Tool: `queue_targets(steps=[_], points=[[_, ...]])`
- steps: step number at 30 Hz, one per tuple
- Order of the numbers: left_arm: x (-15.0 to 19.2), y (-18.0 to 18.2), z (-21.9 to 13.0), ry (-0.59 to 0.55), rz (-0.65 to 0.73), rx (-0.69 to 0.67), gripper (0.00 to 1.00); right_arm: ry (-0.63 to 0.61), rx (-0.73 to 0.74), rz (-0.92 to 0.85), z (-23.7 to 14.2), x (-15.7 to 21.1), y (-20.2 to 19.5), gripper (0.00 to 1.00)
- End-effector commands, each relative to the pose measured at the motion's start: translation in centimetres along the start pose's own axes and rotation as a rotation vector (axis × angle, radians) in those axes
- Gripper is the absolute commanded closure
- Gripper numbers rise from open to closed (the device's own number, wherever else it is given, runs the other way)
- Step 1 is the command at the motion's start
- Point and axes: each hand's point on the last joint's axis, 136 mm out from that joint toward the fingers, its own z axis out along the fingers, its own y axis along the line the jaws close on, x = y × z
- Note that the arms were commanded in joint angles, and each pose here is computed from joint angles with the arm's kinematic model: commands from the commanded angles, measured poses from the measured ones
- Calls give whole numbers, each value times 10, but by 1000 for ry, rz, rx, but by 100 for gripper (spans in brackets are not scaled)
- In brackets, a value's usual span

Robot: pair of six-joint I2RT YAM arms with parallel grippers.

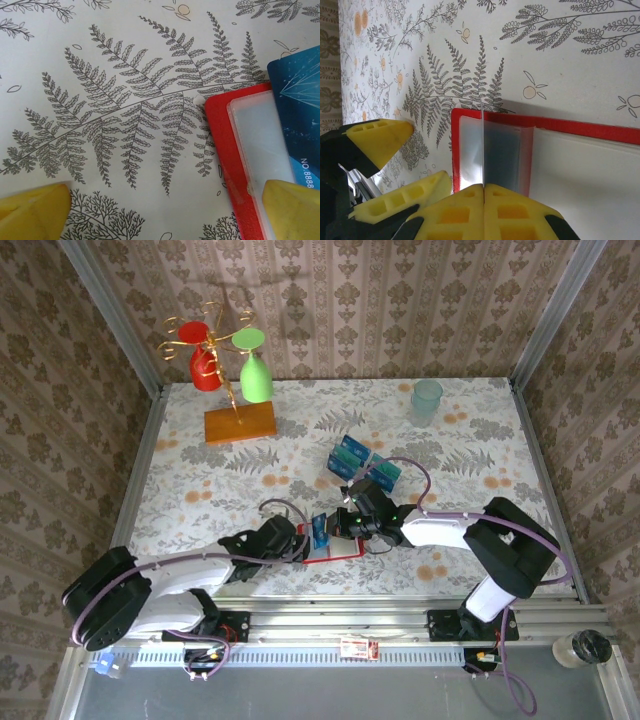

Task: Put the credit cards into the card holder

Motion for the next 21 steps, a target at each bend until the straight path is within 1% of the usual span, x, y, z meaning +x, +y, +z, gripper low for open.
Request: queue_targets(steps=[1, 8, 13, 16, 21], points=[[5, 3, 4, 18, 3, -31, 0, 4, 11, 8, 4, 4, -5, 100], [10, 9, 4, 35, 42, -94, 0, 1, -21, -3, -2, -1, 7, 100], [11, 11, 5, 36, 42, -108, 0, -62, -28, -31, -24, -18, 20, 100], [12, 13, 5, 36, 44, -119, 0, -97, -15, -29, -37, -27, 14, 100], [12, 14, 4, 34, 41, -123, 0, -130, -9, 1, -44, -33, -6, 100]])
